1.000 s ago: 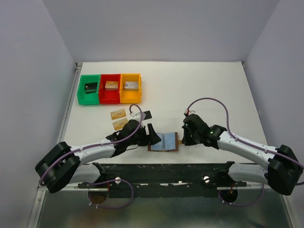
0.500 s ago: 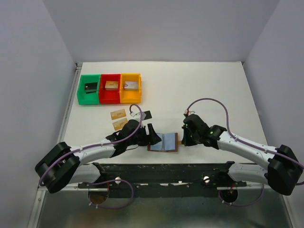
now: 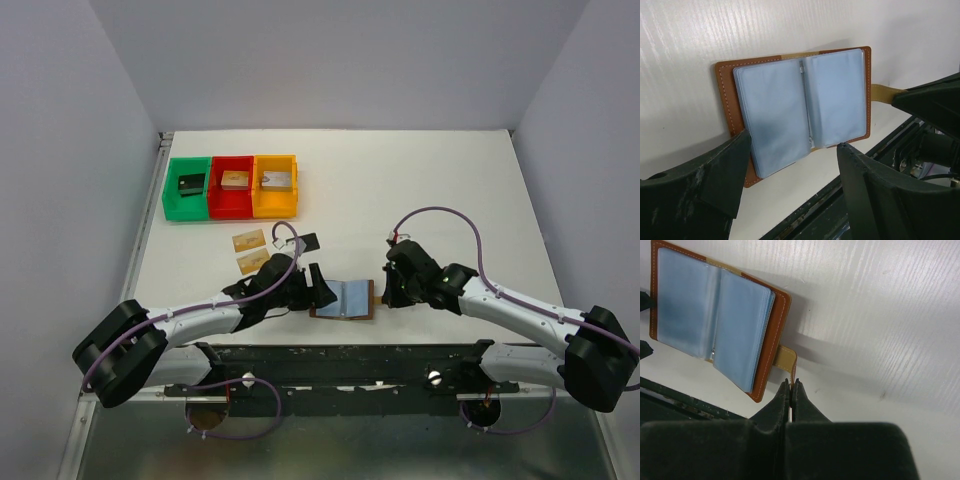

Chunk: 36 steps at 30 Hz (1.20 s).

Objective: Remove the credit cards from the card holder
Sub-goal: Remove the credit card from the card holder.

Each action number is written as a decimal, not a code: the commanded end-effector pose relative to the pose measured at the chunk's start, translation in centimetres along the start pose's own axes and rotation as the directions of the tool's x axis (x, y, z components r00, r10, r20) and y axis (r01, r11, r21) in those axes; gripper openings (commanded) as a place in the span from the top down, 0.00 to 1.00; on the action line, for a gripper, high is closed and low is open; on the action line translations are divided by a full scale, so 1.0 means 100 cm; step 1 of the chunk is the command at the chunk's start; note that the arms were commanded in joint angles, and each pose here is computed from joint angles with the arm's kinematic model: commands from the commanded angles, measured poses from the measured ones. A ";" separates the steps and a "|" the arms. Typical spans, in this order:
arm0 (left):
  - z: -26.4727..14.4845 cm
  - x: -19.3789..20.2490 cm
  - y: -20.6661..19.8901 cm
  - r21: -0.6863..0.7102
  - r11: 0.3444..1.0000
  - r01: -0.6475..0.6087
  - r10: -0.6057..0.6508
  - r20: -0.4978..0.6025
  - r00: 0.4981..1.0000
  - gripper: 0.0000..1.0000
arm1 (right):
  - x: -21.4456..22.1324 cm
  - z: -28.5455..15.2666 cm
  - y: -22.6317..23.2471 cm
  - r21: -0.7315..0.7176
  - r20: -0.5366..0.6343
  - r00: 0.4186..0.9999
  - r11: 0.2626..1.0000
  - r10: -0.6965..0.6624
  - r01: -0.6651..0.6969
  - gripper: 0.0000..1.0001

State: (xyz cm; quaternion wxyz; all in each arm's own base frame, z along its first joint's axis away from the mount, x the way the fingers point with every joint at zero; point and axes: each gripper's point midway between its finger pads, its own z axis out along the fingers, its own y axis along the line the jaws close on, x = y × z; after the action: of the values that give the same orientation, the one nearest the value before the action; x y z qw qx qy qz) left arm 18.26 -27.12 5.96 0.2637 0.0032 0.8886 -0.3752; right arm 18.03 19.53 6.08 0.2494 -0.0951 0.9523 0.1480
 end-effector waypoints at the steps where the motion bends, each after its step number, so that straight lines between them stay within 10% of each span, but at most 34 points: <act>1: 0.000 0.002 0.008 -0.049 0.999 0.004 -0.004 -0.002 1.000 0.18 | 0.001 0.000 0.002 -0.022 0.009 1.000 1.000 -0.008 0.008 1.00; 36: 0.008 0.002 -0.067 0.243 0.956 -0.167 0.174 -0.007 0.985 0.20 | 0.009 0.009 0.008 -0.056 -0.025 1.000 0.998 0.002 -0.004 1.00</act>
State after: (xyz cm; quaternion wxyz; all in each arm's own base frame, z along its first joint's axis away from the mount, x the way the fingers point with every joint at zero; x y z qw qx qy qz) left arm 16.81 -30.33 6.36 0.2519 0.0815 0.8722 -0.4112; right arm 17.75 20.21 5.41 0.2394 -0.1003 0.9518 0.1635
